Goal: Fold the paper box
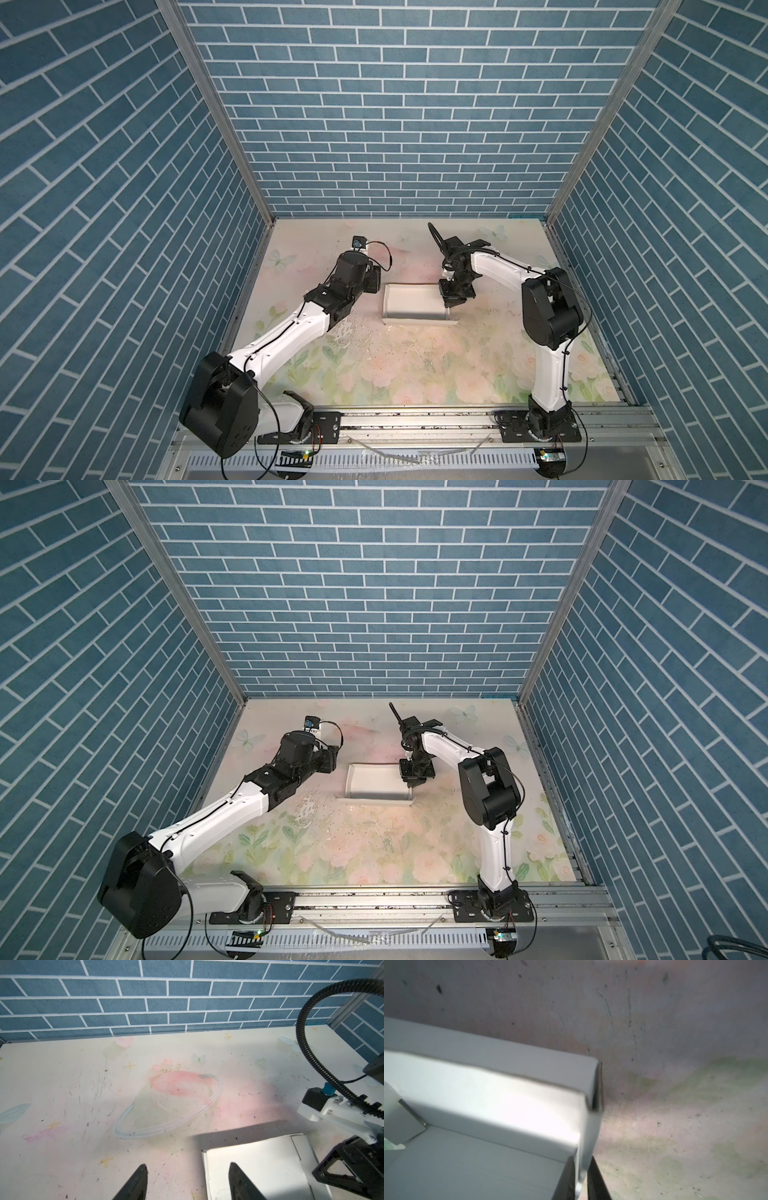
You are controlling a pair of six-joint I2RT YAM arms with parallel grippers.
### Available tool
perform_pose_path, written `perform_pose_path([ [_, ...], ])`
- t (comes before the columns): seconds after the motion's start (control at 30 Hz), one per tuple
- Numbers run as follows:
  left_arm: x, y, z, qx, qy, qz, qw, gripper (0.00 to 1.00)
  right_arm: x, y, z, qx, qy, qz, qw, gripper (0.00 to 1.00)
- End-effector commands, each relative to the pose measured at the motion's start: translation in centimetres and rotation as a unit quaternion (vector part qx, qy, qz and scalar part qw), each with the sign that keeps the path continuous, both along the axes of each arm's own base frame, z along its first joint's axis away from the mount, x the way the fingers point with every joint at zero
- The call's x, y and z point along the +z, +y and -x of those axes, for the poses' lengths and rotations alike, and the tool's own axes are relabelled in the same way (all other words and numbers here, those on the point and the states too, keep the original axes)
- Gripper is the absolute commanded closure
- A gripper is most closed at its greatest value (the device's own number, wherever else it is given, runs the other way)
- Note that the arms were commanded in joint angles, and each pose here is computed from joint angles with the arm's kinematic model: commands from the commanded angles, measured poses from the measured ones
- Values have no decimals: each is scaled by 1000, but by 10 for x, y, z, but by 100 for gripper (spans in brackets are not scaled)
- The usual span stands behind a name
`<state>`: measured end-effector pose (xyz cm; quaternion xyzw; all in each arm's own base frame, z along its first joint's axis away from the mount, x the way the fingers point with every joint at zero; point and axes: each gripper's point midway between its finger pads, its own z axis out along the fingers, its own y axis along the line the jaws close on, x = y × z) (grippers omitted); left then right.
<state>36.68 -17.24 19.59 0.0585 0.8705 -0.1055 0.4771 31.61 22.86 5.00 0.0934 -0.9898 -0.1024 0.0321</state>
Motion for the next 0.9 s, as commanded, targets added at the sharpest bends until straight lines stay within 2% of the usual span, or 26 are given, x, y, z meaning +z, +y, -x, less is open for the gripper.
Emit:
perform_pose_path([
  [0.0, -13, 7, 10, 3, 24, -3, 1000, 37, 7, 0, -3, -20, 12, -1, 1000, 81],
  [0.23, -15, 11, 15, 7, 37, -7, 999, 37, 25, -6, -15, -39, -12, -12, 999, 67],
  [0.53, -2, 24, 32, 28, 67, -10, 997, 41, 70, -30, -35, -80, -77, -44, 993, 62],
  [0.7, 4, 42, 57, 68, 100, 11, 993, 52, 89, -45, -53, -97, -129, -75, 984, 63],
  [0.87, -14, 48, 93, 102, 144, 17, 984, 72, 95, -45, -83, -87, -191, -117, 971, 79],
])
